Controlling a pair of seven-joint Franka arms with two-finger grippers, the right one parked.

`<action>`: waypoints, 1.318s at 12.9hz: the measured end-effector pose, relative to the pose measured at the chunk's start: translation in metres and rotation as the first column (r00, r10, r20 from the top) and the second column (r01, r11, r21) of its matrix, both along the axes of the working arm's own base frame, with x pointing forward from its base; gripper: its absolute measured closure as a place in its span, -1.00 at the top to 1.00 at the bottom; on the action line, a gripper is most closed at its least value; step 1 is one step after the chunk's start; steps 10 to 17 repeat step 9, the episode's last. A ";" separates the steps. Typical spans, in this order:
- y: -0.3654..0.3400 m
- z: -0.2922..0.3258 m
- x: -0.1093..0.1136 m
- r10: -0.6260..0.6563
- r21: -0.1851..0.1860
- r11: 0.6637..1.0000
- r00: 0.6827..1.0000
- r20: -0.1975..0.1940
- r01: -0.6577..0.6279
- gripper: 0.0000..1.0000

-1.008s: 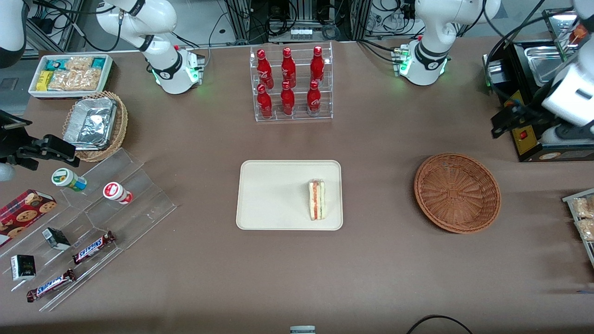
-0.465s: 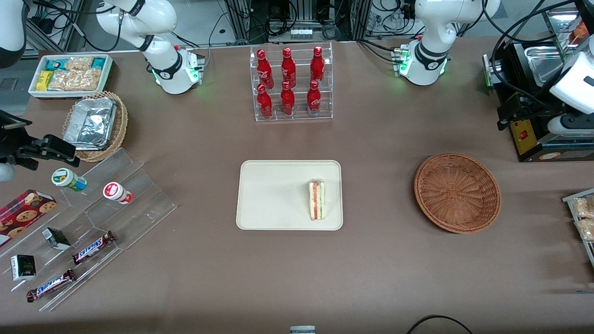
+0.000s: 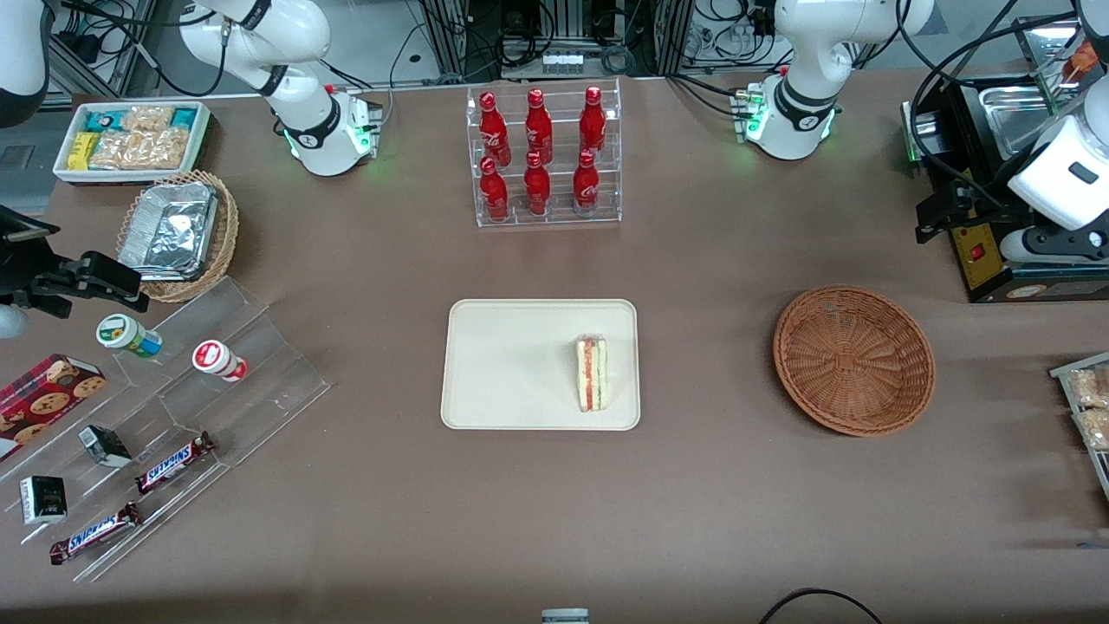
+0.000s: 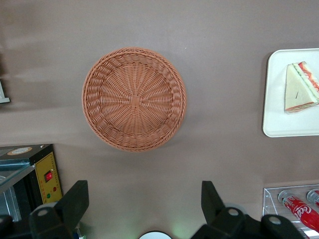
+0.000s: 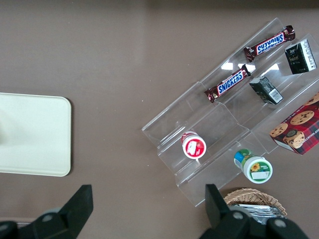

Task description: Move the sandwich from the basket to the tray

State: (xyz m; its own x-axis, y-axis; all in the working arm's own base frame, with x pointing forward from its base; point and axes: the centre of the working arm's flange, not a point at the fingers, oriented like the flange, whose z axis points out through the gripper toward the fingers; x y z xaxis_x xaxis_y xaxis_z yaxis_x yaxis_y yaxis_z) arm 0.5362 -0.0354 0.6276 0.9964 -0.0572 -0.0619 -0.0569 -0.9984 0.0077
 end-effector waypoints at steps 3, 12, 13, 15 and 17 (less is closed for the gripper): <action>0.000 0.001 0.000 -0.003 0.000 1.000 1.000 0.003 0.003 1.00; 0.001 0.002 0.000 -0.004 0.012 1.000 1.000 0.006 0.003 1.00; 0.001 0.002 0.000 -0.004 0.012 1.000 1.000 0.006 0.003 1.00; 0.001 0.002 0.000 -0.004 0.012 1.000 1.000 0.006 0.003 1.00; 0.001 0.002 0.000 -0.004 0.012 1.000 1.000 0.006 0.003 1.00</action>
